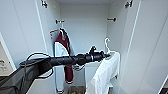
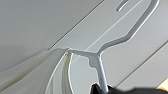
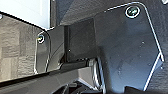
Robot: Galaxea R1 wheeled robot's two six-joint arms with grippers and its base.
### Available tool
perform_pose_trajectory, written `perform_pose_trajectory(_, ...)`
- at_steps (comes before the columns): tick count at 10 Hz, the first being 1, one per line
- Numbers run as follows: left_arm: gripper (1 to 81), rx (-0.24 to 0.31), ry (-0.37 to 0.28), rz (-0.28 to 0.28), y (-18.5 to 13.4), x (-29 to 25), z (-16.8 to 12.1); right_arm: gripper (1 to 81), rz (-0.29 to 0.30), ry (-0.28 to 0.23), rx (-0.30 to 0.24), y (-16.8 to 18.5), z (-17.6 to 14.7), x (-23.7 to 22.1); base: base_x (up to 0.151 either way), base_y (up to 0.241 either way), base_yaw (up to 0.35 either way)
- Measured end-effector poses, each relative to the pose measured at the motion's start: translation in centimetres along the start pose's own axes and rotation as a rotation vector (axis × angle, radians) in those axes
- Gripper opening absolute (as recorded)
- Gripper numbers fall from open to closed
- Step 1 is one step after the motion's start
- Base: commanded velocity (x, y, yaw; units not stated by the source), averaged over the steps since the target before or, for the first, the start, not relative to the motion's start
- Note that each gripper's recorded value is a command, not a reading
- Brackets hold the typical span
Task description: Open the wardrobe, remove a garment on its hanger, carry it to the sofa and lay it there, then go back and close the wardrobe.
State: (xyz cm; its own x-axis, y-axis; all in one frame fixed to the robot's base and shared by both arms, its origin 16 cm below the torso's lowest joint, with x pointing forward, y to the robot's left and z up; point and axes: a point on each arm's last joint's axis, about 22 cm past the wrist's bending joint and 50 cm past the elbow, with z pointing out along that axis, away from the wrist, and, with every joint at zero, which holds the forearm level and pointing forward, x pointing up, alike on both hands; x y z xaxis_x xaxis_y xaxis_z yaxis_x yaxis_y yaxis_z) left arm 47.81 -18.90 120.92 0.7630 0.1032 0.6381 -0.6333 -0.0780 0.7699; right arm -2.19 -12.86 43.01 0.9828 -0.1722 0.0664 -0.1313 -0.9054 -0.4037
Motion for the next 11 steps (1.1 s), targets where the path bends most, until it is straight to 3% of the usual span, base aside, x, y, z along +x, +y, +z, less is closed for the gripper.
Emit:
perform_pose_trajectory(5,1.0,-0.011,-0.007,-0.018,-0.4,-1.4,-1.8,81.1,-0.001,0.006,-0.002,0.2,-0.1,0.3,-0.098,0.0,0.0)
perform_pose_trajectory(11,1.0,-0.023,-0.021,-0.018,-0.2,-2.6,-2.0,81.1,0.001,0.002,-0.002,0.2,-0.1,-0.1,-0.108,0.0,0.0)
